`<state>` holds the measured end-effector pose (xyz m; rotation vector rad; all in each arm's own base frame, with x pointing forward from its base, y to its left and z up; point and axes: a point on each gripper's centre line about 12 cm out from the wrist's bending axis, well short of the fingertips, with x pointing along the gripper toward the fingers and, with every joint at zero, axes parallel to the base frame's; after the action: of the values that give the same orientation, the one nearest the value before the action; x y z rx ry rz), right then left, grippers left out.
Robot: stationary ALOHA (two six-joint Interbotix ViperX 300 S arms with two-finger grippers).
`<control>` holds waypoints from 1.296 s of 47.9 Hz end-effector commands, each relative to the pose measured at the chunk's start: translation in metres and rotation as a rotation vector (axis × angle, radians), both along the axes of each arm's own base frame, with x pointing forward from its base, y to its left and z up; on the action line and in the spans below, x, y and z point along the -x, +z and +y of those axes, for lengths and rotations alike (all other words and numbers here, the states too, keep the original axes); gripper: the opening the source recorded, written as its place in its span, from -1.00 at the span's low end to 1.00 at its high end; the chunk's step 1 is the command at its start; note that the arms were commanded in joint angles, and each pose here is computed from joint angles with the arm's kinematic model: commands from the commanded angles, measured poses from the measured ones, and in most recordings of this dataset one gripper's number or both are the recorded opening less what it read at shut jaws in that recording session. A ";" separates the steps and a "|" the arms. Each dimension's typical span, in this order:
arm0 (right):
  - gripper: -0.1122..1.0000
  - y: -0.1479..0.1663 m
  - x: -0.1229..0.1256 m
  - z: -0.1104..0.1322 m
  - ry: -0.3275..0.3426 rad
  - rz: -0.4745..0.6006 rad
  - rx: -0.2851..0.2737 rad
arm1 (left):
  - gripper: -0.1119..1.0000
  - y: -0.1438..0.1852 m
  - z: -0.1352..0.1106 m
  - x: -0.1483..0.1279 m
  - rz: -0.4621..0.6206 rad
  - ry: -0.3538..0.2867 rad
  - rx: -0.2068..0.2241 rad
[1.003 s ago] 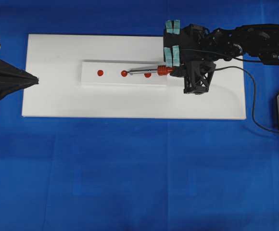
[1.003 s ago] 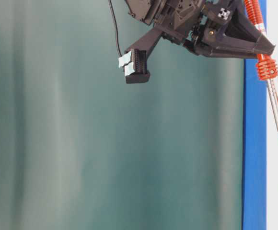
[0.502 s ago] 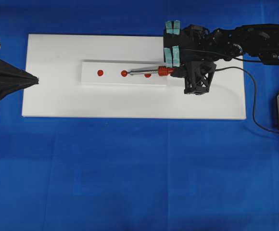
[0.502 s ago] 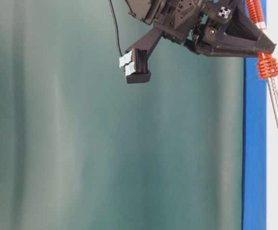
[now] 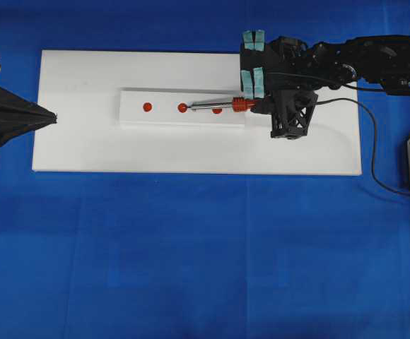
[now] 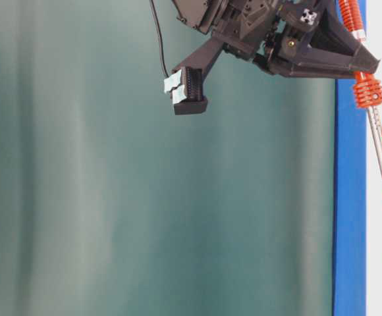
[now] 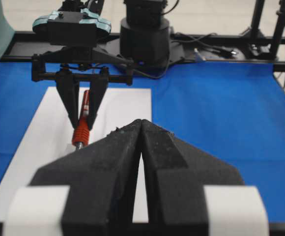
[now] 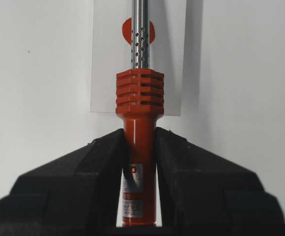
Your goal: Touch the tip of the soldering iron to the mark.
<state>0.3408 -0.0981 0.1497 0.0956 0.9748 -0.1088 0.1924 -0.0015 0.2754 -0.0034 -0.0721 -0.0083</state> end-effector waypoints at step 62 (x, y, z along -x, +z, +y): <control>-0.69 0.104 0.012 0.006 0.057 -0.162 0.071 | -0.80 0.007 -0.001 -0.001 -0.031 -0.004 0.000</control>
<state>0.3273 -0.0896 0.2365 0.0244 0.8606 -0.0686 0.1923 -0.0015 0.2767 -0.0035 -0.0828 -0.0083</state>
